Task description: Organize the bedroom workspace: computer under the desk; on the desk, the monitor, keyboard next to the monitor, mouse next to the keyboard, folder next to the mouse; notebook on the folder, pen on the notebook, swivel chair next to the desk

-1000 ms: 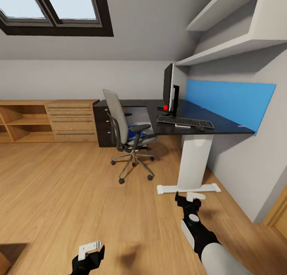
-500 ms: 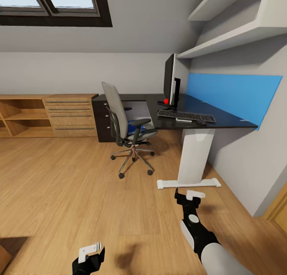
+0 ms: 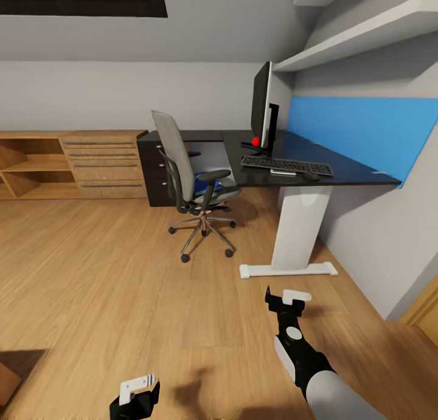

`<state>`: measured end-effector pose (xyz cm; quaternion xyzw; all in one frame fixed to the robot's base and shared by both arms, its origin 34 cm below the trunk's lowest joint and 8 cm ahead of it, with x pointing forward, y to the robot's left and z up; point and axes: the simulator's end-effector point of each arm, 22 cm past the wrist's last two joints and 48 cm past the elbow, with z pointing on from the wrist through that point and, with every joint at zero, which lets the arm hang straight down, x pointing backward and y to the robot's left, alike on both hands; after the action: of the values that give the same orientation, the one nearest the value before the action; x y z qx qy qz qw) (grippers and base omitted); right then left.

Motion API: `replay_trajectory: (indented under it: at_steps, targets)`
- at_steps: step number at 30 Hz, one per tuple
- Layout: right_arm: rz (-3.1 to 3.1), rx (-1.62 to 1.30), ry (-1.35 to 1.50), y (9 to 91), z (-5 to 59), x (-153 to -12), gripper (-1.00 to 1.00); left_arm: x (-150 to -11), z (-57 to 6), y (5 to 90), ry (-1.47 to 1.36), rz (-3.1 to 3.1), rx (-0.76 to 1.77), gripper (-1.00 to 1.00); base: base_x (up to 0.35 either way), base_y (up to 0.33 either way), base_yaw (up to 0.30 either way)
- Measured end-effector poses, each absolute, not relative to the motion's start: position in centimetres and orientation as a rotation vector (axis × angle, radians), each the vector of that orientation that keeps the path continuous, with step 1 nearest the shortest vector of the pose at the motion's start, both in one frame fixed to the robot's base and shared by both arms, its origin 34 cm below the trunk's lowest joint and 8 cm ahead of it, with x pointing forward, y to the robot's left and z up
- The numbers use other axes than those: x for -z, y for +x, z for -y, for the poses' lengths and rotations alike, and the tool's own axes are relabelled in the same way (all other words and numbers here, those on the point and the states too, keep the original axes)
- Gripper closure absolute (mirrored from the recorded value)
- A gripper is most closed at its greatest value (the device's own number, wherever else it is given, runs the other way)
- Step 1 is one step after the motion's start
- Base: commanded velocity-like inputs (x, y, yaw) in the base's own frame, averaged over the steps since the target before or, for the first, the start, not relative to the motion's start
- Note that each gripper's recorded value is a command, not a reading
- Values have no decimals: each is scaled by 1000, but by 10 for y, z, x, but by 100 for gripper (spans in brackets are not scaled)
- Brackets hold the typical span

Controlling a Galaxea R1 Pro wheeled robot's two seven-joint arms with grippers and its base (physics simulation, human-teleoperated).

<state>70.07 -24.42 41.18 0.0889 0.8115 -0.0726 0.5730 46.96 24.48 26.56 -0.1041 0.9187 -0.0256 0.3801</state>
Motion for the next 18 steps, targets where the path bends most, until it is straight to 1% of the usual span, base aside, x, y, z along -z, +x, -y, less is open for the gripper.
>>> replay_trajectory:
  at_steps: [18]
  targets:
    - [-1884,154,187,702,239,-411,-100,-256,-247,462,-268,-2370,58,-100,0,0,0]
